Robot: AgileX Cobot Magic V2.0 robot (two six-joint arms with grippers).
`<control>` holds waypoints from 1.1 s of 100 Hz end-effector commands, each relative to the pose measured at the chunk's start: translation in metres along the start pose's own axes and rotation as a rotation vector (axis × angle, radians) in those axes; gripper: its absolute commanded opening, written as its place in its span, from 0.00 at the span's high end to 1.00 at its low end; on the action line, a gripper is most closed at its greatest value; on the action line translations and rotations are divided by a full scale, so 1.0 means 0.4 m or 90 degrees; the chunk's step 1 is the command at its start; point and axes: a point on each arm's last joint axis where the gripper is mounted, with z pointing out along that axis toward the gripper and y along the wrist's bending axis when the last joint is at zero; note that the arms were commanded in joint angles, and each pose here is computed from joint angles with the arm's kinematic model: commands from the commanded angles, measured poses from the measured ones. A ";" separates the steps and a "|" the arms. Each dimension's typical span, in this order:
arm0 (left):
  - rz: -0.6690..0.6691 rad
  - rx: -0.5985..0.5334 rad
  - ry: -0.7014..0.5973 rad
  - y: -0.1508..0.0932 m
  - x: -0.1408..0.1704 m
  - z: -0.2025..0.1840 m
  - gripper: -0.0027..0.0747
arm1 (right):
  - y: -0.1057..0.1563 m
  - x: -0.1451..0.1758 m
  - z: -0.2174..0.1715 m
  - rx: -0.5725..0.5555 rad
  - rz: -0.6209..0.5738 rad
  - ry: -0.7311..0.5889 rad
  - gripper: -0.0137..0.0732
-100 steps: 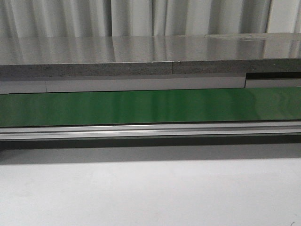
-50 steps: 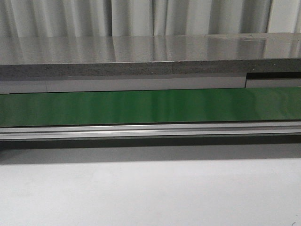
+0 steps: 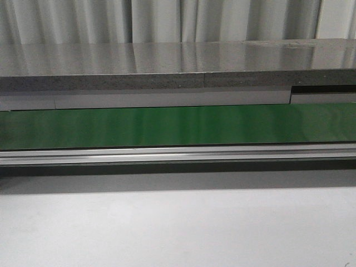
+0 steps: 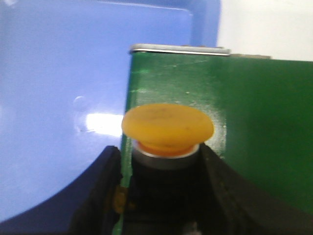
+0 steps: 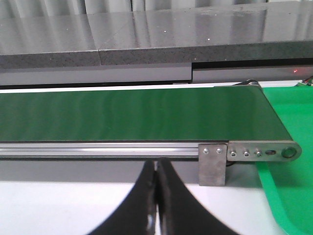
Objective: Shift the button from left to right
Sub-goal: 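Lift the button and set it on the near end of the belt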
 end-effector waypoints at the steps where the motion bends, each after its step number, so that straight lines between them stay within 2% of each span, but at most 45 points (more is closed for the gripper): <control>1: 0.018 0.004 -0.078 -0.022 -0.035 -0.047 0.99 | 0.003 -0.036 -0.007 -0.008 0.001 -0.076 0.92; 22: 0.023 0.006 -0.027 -0.030 -0.025 0.005 0.98 | 0.003 -0.036 -0.007 -0.008 0.001 -0.076 0.92; 29: 0.021 0.009 -0.007 -0.032 -0.019 0.022 0.92 | 0.003 -0.036 -0.007 -0.008 0.001 -0.076 0.92; 33: 0.018 0.012 -0.001 -0.033 -0.018 0.027 0.85 | 0.003 -0.036 -0.007 -0.008 0.001 -0.076 0.92; 39: 0.021 0.013 0.004 -0.033 -0.016 0.029 0.69 | 0.003 -0.036 -0.007 -0.008 0.001 -0.076 0.92; 44: 0.021 0.013 0.004 -0.033 -0.016 0.029 0.50 | 0.003 -0.036 -0.007 -0.008 0.001 -0.076 0.92; 45: 0.021 0.013 0.004 -0.033 -0.016 0.029 0.50 | 0.003 -0.036 -0.007 -0.008 0.001 -0.076 0.92; 54: 0.021 0.013 0.002 -0.033 -0.017 0.027 0.16 | 0.003 -0.036 -0.007 -0.008 0.001 -0.076 0.92; 59: 0.021 0.013 0.001 -0.033 -0.017 0.023 0.04 | 0.003 -0.036 -0.007 -0.008 0.001 -0.076 0.92; 61: 0.020 0.013 0.002 -0.033 -0.016 0.021 0.03 | 0.003 -0.036 -0.007 -0.008 0.001 -0.076 0.92; 74: 0.020 0.018 -0.009 -0.039 -0.016 -0.010 0.14 | 0.003 -0.036 -0.007 -0.008 0.001 -0.076 0.92; 90: 0.039 0.029 -0.057 -0.063 -0.019 -0.087 0.14 | 0.003 -0.036 -0.007 -0.008 0.001 -0.076 0.92; 110: 0.066 0.050 -0.161 -0.100 -0.011 -0.230 0.14 | 0.003 -0.036 -0.007 -0.008 0.001 -0.076 0.92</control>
